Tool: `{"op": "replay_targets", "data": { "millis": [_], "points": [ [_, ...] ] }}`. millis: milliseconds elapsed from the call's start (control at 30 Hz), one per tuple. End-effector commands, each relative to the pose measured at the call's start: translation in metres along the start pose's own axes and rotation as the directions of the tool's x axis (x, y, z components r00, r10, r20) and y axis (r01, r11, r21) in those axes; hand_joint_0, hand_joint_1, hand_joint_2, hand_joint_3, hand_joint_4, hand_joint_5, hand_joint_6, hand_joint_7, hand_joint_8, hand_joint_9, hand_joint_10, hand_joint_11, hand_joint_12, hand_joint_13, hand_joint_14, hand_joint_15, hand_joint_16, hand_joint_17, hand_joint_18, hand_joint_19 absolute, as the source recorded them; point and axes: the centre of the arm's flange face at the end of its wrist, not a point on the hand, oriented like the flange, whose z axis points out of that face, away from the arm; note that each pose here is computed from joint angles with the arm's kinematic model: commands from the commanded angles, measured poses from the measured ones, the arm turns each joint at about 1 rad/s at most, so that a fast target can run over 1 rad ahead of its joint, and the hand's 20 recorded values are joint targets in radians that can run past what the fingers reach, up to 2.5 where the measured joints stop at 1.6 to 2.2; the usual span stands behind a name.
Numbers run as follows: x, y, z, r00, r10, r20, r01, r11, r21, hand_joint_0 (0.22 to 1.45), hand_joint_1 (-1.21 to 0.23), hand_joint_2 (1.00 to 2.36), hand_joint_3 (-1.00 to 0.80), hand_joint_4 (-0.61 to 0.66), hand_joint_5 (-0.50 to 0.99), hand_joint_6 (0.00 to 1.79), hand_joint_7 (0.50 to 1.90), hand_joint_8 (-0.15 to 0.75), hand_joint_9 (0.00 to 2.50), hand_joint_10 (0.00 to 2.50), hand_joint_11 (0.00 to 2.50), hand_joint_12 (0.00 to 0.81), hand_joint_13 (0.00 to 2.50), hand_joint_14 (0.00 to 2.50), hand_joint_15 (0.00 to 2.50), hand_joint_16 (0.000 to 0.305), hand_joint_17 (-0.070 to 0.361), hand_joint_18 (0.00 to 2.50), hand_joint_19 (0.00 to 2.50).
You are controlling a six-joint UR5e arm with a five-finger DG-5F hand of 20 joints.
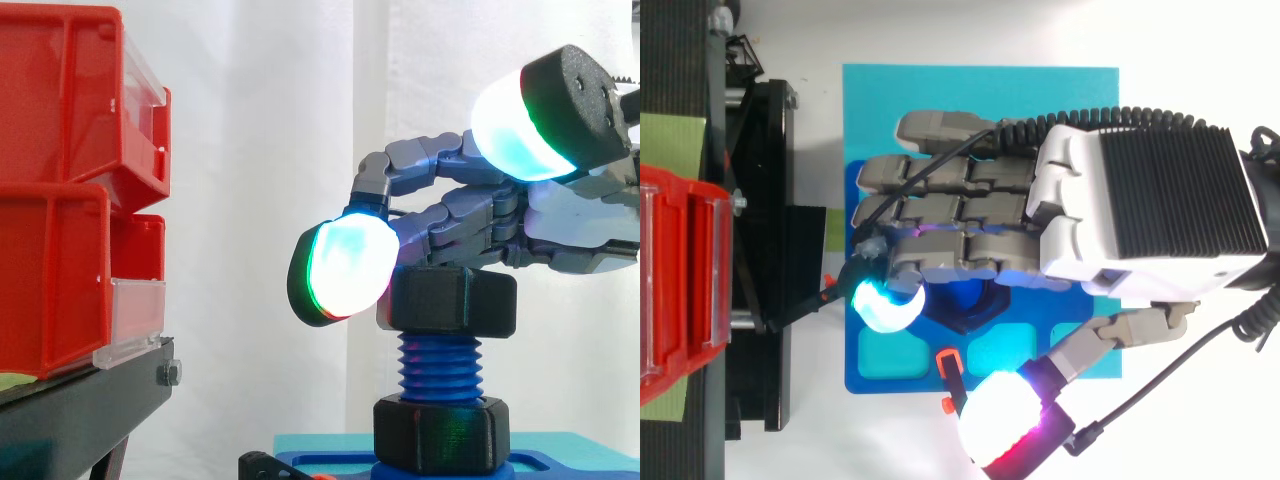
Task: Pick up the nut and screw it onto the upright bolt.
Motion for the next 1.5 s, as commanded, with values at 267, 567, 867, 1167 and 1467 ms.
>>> {"op": "replay_targets", "data": {
  "millis": [267,567,867,1167,1467],
  "points": [
    [-0.009,-0.017,-0.003,1.0000,-0.005,-0.003,0.005,1.0000,-0.007,0.47,-0.24,1.00,-0.50,0.23,-0.11,0.50,1.09,0.266,0.51,0.00,0.00,0.230,0.41,0.00,0.00,0.023,0.053,0.21,0.00],
    [-0.018,-0.033,-0.006,0.9999,-0.010,-0.004,0.010,0.9999,-0.013,0.47,-0.25,1.00,-0.50,0.24,-0.10,0.50,1.09,0.268,0.52,0.00,0.00,0.230,0.41,0.00,0.00,0.024,0.053,0.21,0.00],
    [-0.025,-0.051,-0.012,0.9996,-0.026,-0.015,0.025,0.9995,-0.019,0.47,-0.25,1.00,-0.50,0.24,-0.10,0.50,1.09,0.269,0.52,0.00,0.00,0.231,0.42,0.00,0.00,0.024,0.053,0.22,0.00],
    [-0.030,-0.061,-0.016,0.9993,-0.028,-0.025,0.028,0.9994,-0.023,0.47,-0.25,1.00,-0.50,0.25,-0.09,0.50,1.13,0.271,0.52,0.00,0.00,0.229,0.42,0.00,0.00,0.023,0.053,0.21,0.00],
    [-0.030,-0.062,-0.016,0.9993,-0.028,-0.026,0.028,0.9993,-0.024,0.48,-0.25,1.00,-0.50,0.27,-0.04,0.50,1.24,0.273,0.57,0.00,0.00,0.222,0.43,0.00,0.00,0.022,0.050,0.23,0.00]
  ]
}}
